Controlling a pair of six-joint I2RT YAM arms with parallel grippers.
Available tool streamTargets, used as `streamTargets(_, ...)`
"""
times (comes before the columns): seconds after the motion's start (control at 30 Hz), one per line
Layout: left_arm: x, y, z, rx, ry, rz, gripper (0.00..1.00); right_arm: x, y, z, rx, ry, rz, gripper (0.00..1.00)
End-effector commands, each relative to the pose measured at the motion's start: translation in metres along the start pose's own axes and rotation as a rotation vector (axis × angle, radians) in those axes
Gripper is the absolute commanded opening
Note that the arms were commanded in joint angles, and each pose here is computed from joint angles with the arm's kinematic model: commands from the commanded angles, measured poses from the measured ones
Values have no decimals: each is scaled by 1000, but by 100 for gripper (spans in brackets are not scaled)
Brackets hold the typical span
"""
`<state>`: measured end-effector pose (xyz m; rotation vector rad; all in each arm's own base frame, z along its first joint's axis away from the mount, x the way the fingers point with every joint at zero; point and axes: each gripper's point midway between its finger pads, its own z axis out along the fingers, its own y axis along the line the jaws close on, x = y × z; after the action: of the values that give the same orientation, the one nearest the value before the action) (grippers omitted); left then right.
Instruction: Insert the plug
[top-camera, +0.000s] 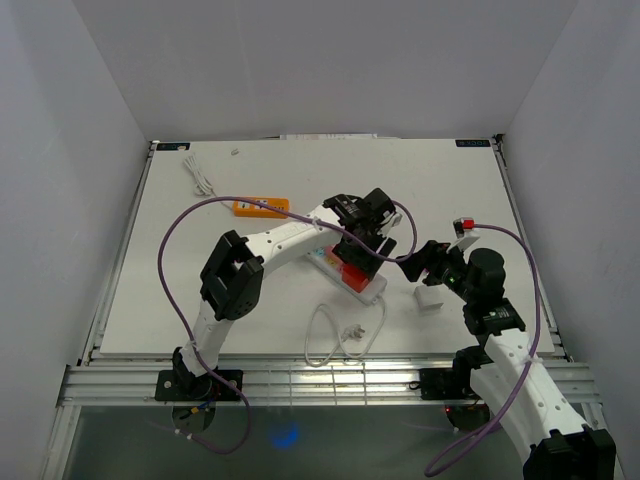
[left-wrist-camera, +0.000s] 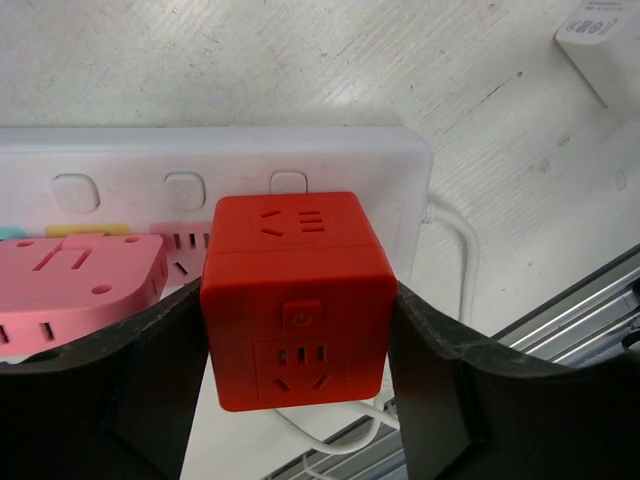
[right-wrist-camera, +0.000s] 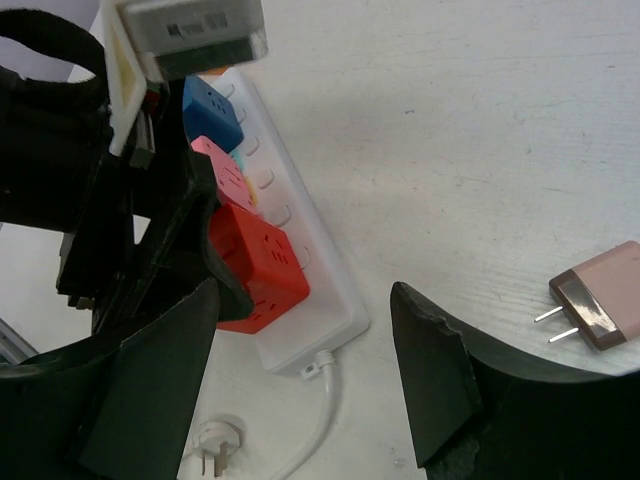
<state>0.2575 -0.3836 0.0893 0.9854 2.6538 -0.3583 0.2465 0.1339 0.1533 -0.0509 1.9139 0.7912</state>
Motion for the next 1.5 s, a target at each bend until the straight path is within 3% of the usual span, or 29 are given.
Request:
streamTargets(0.0,-42,-8,-52,6,-164,25,81,-13,4,1,-23,-41,-34,75)
streamTargets(0.07,-45,-8,-56,5,-170,27,91,-15,5,2,-28,-44,-34,75)
streamTargets(0.2,-47,-7,-60,7,-175,23,98,-15,7,4,-39,-35,-32,76)
streamTargets(0.47,-54,-6,-89,32,-250,-10,98,0,22,4,-150,37,-76,78)
streamTargets(0.57,-54,11,-117,46,-332,-87,94,6,29,6,-206,103,-84,72)
streamTargets(0.67,-44,32,-127,105,-398,-173,93,7,34,4,-236,82,-79,65)
streamTargets(0.73,-46,44,-169,172,-554,-216,93,7,38,3,-260,67,-80,62)
streamTargets(0.8,-34,47,-184,221,-602,-229,93,11,43,4,-296,87,-71,60)
streamTargets(0.97,-27,66,-220,160,-725,-285,93,11,67,13,-384,142,-86,44)
streamTargets(1.1,-20,94,-237,103,-779,-368,94,9,79,23,-392,169,-92,38)
streamTargets(1.47,1,134,-237,62,-765,-472,95,-8,117,43,-440,204,-165,30)
